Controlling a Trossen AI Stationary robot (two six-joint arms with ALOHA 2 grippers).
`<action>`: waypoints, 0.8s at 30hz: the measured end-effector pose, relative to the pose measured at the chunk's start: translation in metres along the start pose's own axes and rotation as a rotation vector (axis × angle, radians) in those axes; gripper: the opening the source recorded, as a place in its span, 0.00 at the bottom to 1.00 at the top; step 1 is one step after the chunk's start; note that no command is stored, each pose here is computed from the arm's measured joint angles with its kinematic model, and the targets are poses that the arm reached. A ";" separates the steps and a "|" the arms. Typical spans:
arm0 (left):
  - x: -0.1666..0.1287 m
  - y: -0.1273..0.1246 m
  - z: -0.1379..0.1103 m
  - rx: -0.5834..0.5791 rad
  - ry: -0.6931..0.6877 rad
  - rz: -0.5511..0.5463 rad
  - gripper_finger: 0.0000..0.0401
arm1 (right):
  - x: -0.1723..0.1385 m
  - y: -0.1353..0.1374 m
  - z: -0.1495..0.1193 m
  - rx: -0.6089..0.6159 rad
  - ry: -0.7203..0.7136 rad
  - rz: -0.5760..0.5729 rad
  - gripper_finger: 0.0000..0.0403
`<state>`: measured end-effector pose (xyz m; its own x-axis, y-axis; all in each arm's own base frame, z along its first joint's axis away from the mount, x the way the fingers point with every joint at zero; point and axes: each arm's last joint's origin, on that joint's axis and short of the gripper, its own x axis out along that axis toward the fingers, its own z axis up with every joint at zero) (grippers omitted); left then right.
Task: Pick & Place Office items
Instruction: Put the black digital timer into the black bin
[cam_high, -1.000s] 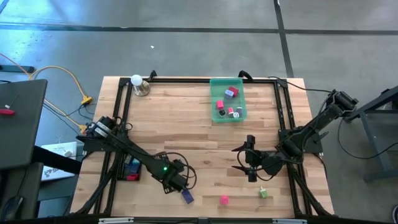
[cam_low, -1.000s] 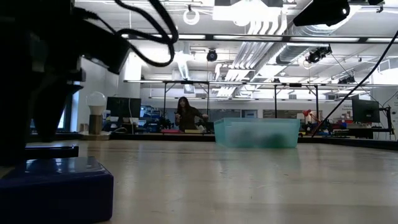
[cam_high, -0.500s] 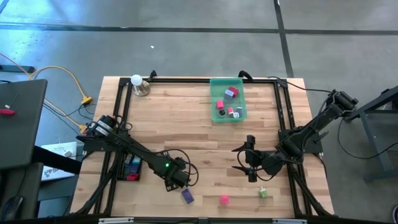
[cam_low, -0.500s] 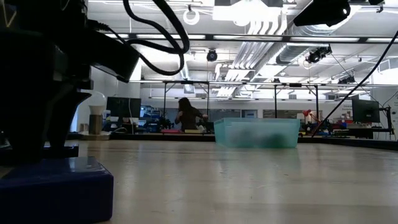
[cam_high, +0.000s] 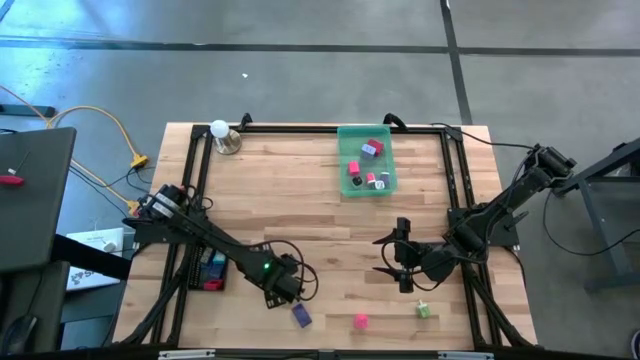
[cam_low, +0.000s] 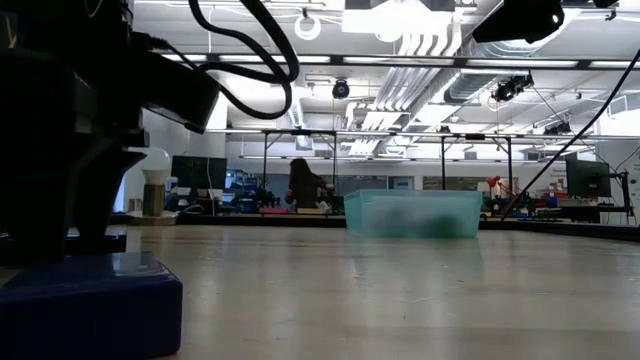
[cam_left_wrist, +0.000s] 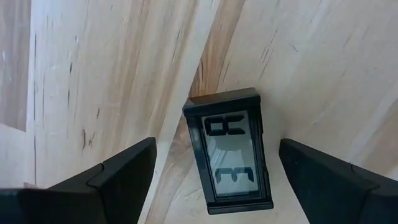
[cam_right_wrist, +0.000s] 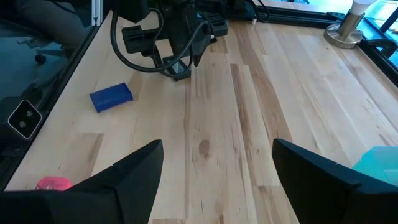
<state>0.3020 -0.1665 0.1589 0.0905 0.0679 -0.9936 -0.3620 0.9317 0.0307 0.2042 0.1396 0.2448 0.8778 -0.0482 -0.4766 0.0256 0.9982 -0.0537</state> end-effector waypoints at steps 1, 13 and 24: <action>0.000 0.000 -0.001 0.011 -0.002 0.002 0.84 | 0.000 0.000 0.000 0.000 0.000 0.000 0.72; 0.000 -0.003 -0.004 -0.017 -0.015 0.016 0.84 | 0.000 0.000 0.000 0.000 0.000 0.000 0.72; 0.001 -0.002 -0.004 -0.011 -0.013 0.025 0.84 | 0.000 0.000 0.000 0.000 0.000 0.000 0.72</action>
<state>0.2992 -0.1696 0.1576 0.0931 0.0953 -0.9911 -0.3747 0.9256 0.0538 0.2042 0.1396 0.2448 0.8779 -0.0486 -0.4765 0.0260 0.9982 -0.0539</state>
